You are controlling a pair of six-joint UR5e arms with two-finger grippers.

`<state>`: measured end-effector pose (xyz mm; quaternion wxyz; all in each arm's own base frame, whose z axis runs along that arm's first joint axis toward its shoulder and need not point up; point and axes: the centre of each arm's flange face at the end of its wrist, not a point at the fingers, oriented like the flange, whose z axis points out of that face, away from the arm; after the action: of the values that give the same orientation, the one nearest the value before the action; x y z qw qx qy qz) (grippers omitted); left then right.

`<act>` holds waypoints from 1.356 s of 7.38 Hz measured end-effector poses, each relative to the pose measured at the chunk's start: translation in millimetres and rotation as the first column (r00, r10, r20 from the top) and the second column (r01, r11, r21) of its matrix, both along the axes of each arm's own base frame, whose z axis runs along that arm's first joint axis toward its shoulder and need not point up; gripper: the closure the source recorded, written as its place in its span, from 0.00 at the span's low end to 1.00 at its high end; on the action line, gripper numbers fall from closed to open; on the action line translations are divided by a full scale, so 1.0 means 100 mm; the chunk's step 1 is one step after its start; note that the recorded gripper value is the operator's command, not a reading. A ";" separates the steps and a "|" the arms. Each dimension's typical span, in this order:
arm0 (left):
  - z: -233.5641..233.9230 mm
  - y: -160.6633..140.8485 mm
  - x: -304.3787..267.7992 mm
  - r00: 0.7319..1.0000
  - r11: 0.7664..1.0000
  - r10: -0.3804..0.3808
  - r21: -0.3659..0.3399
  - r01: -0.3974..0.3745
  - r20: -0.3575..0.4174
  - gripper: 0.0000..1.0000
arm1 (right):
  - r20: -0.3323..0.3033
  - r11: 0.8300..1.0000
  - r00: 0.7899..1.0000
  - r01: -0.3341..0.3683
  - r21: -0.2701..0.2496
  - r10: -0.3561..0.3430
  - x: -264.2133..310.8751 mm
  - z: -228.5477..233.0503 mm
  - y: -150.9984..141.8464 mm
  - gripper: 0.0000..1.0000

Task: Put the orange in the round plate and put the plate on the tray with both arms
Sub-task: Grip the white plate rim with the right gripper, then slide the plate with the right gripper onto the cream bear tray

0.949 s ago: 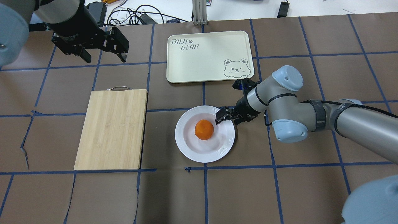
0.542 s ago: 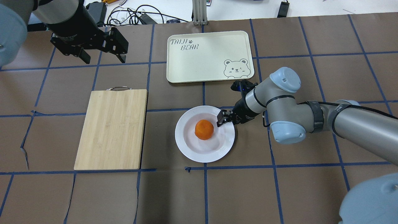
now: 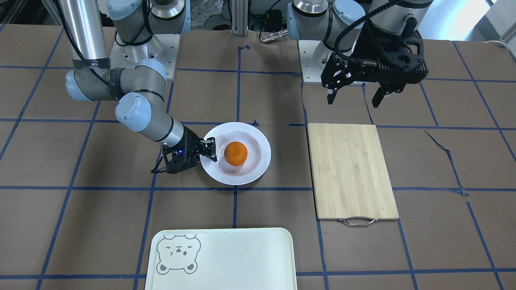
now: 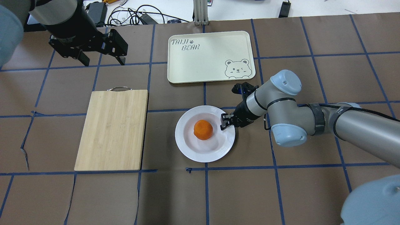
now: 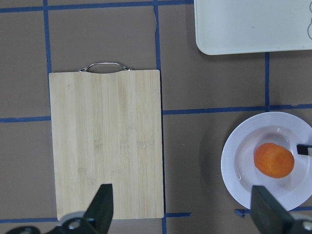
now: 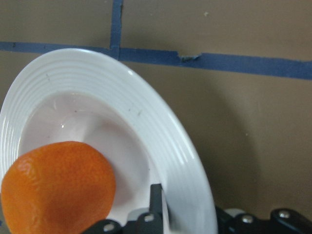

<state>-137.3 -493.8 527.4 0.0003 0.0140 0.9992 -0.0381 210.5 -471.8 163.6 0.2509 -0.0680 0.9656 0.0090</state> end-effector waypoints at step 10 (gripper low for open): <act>0.01 0.00 0.01 1.000 1.000 0.003 -0.002 -0.003 -0.001 0.00 | 0.219 0.993 0.970 0.113 -0.033 -0.103 -0.32 0.36 -0.43 1.00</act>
<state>-136.2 -493.5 528.7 -0.0003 0.0125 0.9992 -0.0392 178.6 -514.7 199.2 0.3534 -0.0217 0.9346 -0.0340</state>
